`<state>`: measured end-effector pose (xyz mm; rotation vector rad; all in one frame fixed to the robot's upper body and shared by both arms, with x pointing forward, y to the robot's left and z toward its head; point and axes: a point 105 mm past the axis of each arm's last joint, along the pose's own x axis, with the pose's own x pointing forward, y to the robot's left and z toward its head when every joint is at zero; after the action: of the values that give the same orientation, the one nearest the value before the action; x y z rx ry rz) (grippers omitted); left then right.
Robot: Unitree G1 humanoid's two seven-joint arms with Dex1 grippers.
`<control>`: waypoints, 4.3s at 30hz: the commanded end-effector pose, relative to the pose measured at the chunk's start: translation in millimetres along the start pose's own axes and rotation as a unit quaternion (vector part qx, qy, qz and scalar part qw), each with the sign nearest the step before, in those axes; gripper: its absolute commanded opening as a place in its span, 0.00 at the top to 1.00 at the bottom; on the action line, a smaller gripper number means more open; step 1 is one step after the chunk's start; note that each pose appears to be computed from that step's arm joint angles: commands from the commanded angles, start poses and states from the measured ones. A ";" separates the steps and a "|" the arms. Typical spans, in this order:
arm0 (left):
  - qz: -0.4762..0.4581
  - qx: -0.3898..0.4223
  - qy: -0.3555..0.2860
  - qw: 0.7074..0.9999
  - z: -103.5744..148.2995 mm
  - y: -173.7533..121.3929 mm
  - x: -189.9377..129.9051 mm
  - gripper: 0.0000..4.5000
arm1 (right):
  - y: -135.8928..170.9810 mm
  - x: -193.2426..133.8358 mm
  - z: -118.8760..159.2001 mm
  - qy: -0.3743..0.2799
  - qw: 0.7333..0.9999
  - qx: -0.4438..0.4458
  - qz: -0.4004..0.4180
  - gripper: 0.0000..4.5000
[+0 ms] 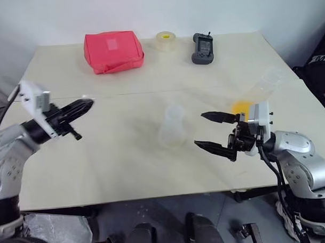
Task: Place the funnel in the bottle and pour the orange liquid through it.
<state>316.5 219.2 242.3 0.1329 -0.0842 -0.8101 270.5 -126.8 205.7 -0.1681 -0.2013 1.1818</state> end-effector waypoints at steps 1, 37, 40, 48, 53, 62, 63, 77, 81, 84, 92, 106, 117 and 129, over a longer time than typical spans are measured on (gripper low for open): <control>-0.067 0.035 0.000 0.997 11.3 -5.2 14.4 0.99 | 6.5 -3.7 14.4 -0.015 1.000 -0.019 -0.015 0.00; -0.365 0.260 -0.013 0.894 54.8 -46.4 119.3 0.99 | 20.4 -33.1 11.1 -0.013 0.987 -0.026 -0.157 0.00; -0.366 0.261 -0.014 0.893 56.5 -46.3 119.9 0.99 | 19.3 -34.3 10.8 -0.012 0.987 -0.027 -0.159 0.00; -0.376 0.274 -0.008 0.885 54.4 -48.6 119.8 0.99 | 15.4 -36.6 9.2 -0.008 0.986 -0.032 -0.163 0.00; -0.375 0.299 0.011 0.877 51.2 -45.7 117.5 0.99 | 16.2 -35.2 7.1 -0.008 0.986 -0.030 -0.164 0.00; -0.404 0.349 0.040 0.845 45.4 -50.4 115.3 0.99 | 19.0 -35.6 3.9 -0.006 0.986 -0.027 -0.163 0.00; -0.409 0.355 0.040 0.840 45.5 -52.1 115.6 0.99 | 19.0 -35.7 3.6 -0.006 0.986 -0.028 -0.163 0.00; -0.476 0.443 0.076 0.756 41.9 -74.1 122.7 0.99 | 20.2 -39.0 0.9 -0.004 0.986 -0.032 -0.165 0.00; -0.486 0.463 0.077 0.737 42.4 -77.3 125.7 0.99 | 21.2 -39.2 -0.3 -0.004 0.985 -0.031 -0.167 0.00; -0.494 0.475 0.071 0.725 45.4 -83.1 128.9 0.84 | 22.4 -39.8 -1.0 -0.004 0.985 -0.031 -0.169 0.00; -0.502 0.459 0.048 0.731 56.6 -91.0 130.8 0.33 | 20.9 -41.7 -0.4 -0.004 0.984 -0.034 -0.176 0.00; -0.390 0.193 -0.081 0.897 83.9 -59.6 113.5 0.01 | 0.0 -70.8 13.3 0.013 0.956 -0.058 -0.289 0.00; -0.286 0.039 -0.049 0.956 2.1 -31.3 62.9 0.01 | -17.8 -120.2 29.2 0.063 0.864 -0.075 -0.494 0.00; -0.294 -0.001 -0.035 0.955 -40.2 -31.9 42.5 0.01 | -24.3 -134.3 20.9 0.065 0.845 -0.014 -0.531 0.00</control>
<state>328.3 168.7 190.0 0.0918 -0.0745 -1.4201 232.1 -255.0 220.1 -0.1254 -0.1478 0.0614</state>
